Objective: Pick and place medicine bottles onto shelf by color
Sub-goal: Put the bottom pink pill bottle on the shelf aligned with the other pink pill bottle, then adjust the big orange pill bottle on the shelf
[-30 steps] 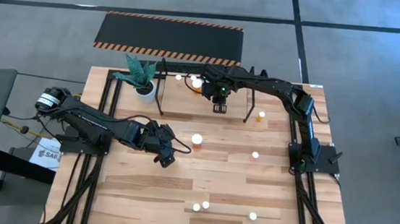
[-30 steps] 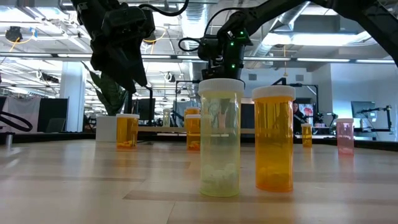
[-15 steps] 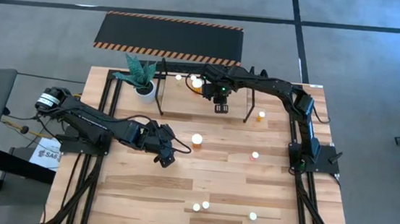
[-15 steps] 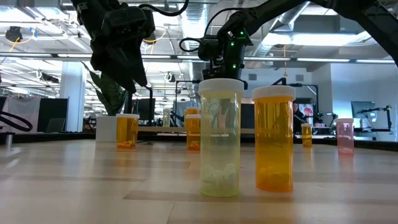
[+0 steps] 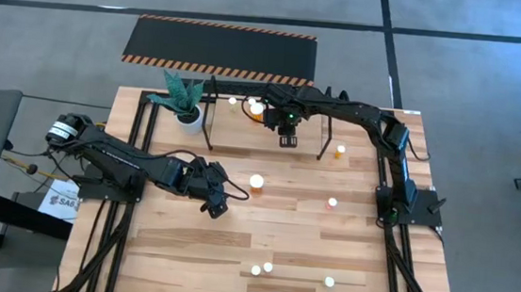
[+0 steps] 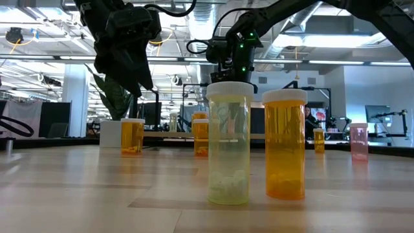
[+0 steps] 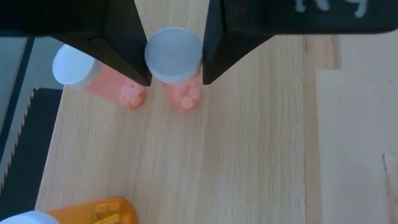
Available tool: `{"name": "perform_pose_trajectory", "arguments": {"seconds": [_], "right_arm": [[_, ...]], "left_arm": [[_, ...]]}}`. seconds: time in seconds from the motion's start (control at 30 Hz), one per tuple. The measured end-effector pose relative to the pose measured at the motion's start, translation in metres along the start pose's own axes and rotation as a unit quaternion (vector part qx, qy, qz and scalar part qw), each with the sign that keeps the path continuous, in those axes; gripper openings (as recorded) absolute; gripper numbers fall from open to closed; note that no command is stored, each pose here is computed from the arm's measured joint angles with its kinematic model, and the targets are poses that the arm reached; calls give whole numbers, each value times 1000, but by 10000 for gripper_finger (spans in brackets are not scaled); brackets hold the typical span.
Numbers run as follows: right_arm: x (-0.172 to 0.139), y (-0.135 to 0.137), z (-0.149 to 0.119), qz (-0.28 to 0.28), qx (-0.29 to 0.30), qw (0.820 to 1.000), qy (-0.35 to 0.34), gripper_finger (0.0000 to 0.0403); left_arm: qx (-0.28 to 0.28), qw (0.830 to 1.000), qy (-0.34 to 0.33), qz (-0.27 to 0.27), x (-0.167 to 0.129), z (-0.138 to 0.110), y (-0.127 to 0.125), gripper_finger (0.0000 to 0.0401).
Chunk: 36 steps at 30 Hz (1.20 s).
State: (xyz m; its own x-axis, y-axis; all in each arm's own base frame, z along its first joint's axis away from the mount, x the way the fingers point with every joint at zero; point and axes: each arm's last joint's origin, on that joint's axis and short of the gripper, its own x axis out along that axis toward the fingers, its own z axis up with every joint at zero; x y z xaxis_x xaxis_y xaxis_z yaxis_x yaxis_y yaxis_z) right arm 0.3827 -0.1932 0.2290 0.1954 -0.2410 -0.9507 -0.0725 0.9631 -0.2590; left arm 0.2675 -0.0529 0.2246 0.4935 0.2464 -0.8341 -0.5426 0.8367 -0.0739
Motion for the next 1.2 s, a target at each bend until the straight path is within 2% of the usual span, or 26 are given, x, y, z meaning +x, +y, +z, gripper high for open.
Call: {"name": "perform_pose_trajectory", "arguments": {"seconds": [0.4, 0.53, 0.67, 0.97, 1.2], "right_arm": [[0, 0, 0, -7, 1, 1000, 4, 219], [-1, 1, 0, -30, -3, 999, 23, 225], [-6, 4, -1, -24, -7, 999, 37, 224], [-37, 1, -5, -11, 24, 996, 84, 226], [-68, -1, -14, 8, 76, 988, 132, 226]], "left_arm": [[-1, 1000, 0, 0, 0, 0, 0, 293], [-1, 1000, 0, 0, 0, 0, 0, 293], [-1, 1000, 0, 0, 0, 0, 0, 293], [-1, 1000, 0, 0, 0, 0, 0, 293], [-6, 1000, 0, 0, 0, 0, 0, 293]]}}
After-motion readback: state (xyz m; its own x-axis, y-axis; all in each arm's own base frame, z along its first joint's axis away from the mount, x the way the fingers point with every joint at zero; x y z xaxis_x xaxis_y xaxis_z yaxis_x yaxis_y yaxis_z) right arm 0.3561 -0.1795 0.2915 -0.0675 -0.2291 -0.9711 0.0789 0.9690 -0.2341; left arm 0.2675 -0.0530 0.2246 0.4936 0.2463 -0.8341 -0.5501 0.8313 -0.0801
